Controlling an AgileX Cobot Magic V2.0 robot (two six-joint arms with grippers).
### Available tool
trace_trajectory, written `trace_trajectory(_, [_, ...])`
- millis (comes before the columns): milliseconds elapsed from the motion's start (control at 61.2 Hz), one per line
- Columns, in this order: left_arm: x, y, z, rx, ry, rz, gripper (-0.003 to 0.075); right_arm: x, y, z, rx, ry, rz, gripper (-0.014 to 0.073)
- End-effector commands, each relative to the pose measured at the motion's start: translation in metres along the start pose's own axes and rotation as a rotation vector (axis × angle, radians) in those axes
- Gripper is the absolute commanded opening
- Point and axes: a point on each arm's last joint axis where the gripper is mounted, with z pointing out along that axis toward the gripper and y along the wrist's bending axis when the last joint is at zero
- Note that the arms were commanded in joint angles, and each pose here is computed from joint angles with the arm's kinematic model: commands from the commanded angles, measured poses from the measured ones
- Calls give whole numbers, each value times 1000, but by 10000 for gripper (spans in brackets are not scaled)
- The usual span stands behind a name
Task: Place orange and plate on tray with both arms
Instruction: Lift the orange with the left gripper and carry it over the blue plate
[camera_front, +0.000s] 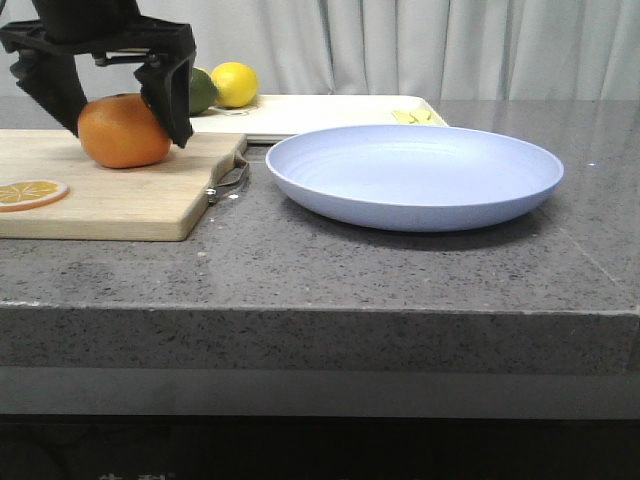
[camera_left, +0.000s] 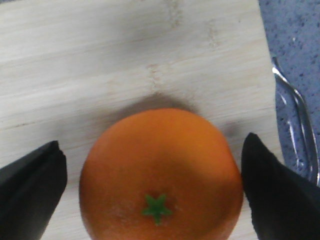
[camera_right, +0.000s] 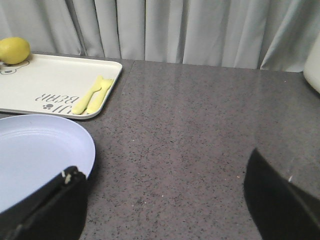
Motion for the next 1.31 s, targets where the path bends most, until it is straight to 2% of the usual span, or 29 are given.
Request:
trace_trajectory(0, [-6, -4, -29, 6, -84, 10, 678, -19, -1, -2, 6, -110, -4, 643])
trace_trajectory(65, [-5, -4, -29, 5, -76, 10, 636, -19, -1, -2, 6, -110, -4, 643])
trace_trajectory(229, [-5, -4, -29, 5, -71, 10, 395, -19, -1, -2, 6, -110, -4, 643])
trace_trajectory(310, [-6, -4, -31, 6, -78, 10, 298, -19, -1, -2, 6, -110, -4, 643])
trace_trajectory(392, [-10, -4, -37, 7, -98, 10, 243, -19, -1, -2, 6, -110, -4, 643])
trace_trajectory(588, [-25, -10, -75, 34, -178, 12, 230, -19, -1, -2, 6, -110, -4, 643])
trace_trajectory(768, [-31, -53, -95, 180, -240, 55, 230, -19, -1, -2, 6, -110, -4, 643])
trace_trajectory(899, [-27, -93, -85, 234, -238, 133, 235, -19, -1, -2, 6, -110, -4, 643])
trace_trajectory(1111, [-22, -160, -50, 305, -252, 243, 235, -19, -1, -2, 6, -110, -4, 643])
trace_trajectory(1291, [-16, -188, -29, 317, -246, 296, 236, -19, -1, -2, 6, -111, -4, 643])
